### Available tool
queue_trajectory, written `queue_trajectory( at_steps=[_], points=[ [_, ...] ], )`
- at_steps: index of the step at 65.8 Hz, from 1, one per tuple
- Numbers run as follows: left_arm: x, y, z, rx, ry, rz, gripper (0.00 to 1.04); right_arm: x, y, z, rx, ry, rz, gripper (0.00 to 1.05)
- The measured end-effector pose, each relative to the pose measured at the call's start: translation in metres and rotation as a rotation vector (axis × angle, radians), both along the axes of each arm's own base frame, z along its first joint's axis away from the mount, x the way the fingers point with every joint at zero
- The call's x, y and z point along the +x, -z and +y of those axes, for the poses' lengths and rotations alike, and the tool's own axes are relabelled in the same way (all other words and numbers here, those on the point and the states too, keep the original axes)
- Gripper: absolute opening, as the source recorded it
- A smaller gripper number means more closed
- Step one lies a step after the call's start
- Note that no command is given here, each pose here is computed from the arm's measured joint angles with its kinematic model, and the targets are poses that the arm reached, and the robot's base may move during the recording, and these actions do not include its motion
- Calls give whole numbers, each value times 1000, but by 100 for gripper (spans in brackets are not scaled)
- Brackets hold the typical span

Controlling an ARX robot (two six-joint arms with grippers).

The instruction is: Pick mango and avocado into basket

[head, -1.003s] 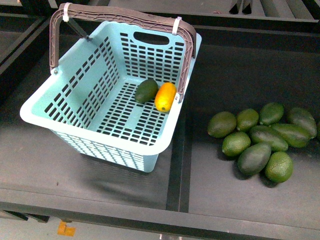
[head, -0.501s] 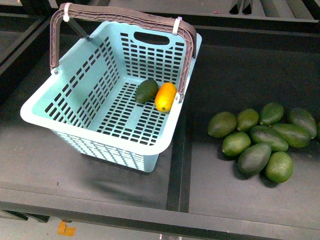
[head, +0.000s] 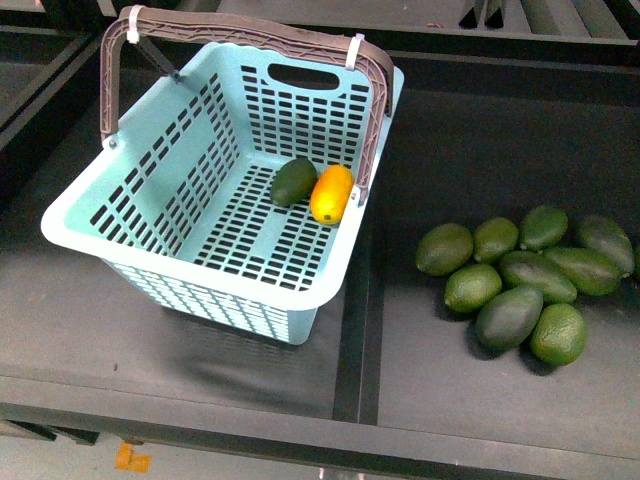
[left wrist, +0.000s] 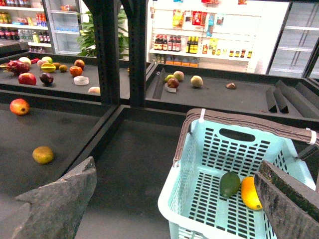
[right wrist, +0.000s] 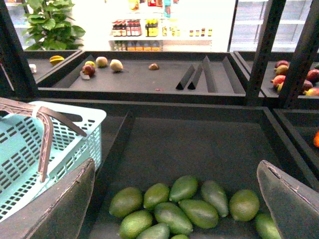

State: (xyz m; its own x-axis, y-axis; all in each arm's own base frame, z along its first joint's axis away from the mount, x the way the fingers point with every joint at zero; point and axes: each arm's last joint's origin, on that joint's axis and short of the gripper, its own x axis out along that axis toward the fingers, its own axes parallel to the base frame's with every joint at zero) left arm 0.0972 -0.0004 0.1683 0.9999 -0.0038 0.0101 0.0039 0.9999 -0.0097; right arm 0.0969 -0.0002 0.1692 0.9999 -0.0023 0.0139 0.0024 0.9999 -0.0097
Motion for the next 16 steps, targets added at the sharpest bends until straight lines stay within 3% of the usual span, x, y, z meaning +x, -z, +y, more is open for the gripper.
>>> queue_trajectory(
  at_steps=[16],
  points=[
    [0, 0, 0, 0, 0, 0, 96, 0, 0, 0, 0, 0, 0, 96]
  ],
)
